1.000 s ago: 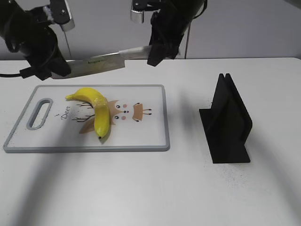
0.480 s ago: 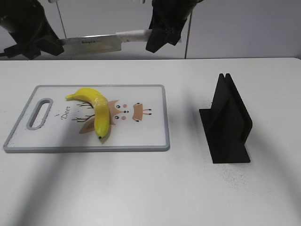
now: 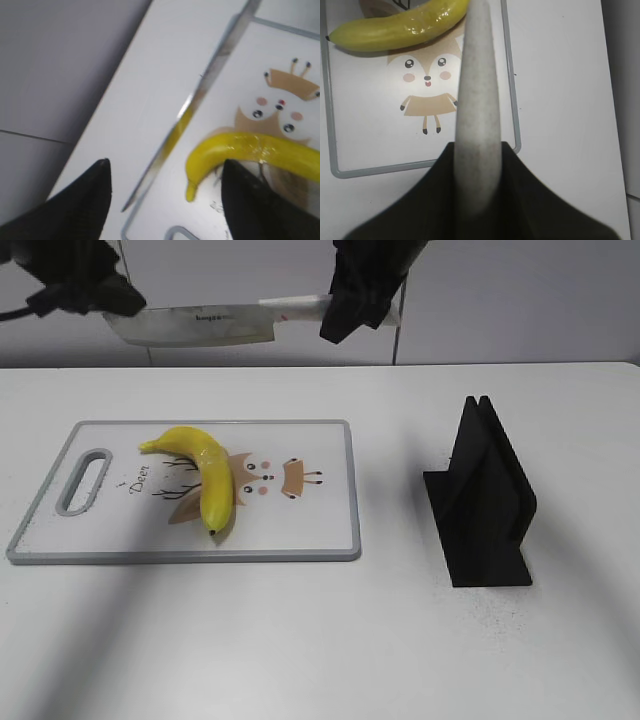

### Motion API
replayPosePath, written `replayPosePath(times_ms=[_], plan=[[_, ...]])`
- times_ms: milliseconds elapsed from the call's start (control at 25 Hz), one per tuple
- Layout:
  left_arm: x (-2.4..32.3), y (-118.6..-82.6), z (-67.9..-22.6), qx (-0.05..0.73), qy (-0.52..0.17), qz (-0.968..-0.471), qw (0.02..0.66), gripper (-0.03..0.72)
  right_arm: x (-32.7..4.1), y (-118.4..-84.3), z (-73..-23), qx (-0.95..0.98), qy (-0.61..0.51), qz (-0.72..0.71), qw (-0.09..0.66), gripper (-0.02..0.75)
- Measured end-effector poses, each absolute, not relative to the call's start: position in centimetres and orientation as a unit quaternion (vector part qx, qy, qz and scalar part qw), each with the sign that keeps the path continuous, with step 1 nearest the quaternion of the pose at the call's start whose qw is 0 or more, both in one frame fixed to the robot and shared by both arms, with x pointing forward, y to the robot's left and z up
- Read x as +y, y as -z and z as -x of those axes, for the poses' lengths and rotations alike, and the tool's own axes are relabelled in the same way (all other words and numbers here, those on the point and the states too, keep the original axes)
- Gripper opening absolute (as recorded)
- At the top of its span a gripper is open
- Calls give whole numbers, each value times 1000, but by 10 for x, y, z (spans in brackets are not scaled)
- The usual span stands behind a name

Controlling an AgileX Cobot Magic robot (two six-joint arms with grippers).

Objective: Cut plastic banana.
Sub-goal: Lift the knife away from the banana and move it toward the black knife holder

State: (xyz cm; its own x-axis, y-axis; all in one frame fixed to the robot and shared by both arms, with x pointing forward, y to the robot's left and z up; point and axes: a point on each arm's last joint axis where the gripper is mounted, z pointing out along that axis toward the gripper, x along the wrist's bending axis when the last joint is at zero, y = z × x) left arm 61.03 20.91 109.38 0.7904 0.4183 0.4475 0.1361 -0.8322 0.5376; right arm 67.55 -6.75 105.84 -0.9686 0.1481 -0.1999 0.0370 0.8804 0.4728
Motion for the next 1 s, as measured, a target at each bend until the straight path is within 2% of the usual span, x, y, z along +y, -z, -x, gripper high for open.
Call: replayPosePath(times_ms=[240, 400, 520, 720, 800, 1000], plan=[[216, -1149, -599, 183, -398, -850, 292, 664, -75, -1076, -666, 961, -234, -76, 125, 162], [228, -1176, -582, 254, -409, -810, 335, 651, -84, -1094, -657, 952, -229, -154, 131, 162], [248, -1192, -567, 333, -391, -777, 363, 643, -95, -1112, -648, 937, -220, -227, 146, 162], [289, -1207, -534, 463, -329, -735, 370, 625, -109, -1136, -624, 911, -227, -313, 145, 162], [300, -1210, -520, 505, -303, -721, 366, 617, -116, -1145, -609, 900, -231, -344, 137, 162], [313, -1213, -481, 555, -254, -730, 308, 590, -137, -1159, -564, 880, -233, -397, 117, 162]])
